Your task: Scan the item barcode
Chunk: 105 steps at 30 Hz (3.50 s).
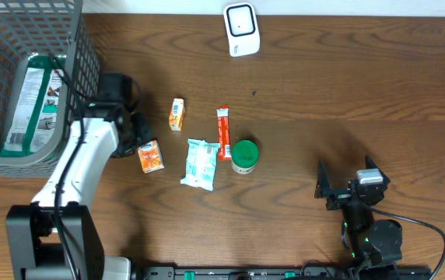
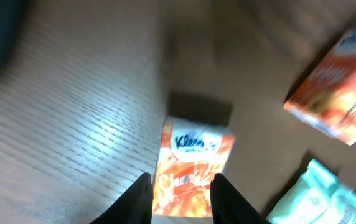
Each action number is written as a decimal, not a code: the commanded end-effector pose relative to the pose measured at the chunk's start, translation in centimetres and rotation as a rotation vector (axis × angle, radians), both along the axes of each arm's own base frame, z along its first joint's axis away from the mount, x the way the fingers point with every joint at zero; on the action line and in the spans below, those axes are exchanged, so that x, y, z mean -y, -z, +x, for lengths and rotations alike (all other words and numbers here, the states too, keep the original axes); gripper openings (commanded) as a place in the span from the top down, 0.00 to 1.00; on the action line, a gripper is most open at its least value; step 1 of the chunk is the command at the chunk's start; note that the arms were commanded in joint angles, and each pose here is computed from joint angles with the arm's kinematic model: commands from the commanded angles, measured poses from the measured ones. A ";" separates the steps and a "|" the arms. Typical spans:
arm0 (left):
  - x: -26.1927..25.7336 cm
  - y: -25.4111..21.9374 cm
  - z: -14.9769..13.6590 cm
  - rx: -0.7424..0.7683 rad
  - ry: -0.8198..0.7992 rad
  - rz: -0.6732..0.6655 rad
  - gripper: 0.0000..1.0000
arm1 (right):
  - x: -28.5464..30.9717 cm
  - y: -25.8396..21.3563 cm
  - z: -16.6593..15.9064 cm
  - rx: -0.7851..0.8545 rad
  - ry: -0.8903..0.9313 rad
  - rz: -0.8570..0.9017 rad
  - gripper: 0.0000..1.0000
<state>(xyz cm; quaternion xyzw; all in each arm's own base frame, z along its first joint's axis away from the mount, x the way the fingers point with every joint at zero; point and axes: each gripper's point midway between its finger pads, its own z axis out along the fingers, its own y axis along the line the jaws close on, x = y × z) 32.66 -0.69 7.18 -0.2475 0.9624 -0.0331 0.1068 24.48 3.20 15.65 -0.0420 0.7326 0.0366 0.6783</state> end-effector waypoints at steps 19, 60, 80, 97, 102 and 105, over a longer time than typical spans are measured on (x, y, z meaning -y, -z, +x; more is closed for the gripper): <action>1.0 5.7 -3.2 -0.014 0.100 -0.227 0.68 | 0.3 0.1 0.0 -0.005 0.015 0.015 0.01; 2.7 6.1 -2.0 0.133 0.181 -0.302 0.93 | 0.3 0.1 0.0 -0.005 0.015 0.015 0.01; 2.9 -7.4 -3.9 0.344 0.298 0.364 0.93 | 0.3 0.1 0.0 -0.005 0.015 0.015 0.01; 5.8 -6.1 -1.9 0.144 0.242 0.917 0.93 | 0.3 0.1 0.0 -0.005 0.015 0.015 0.01; 6.3 -3.1 -1.7 0.092 0.242 0.944 0.93 | 0.3 0.1 0.0 -0.005 0.015 0.015 0.01; 6.4 -2.0 -1.5 0.080 0.246 0.952 0.93 | 0.3 0.1 0.0 -0.005 0.015 0.015 0.01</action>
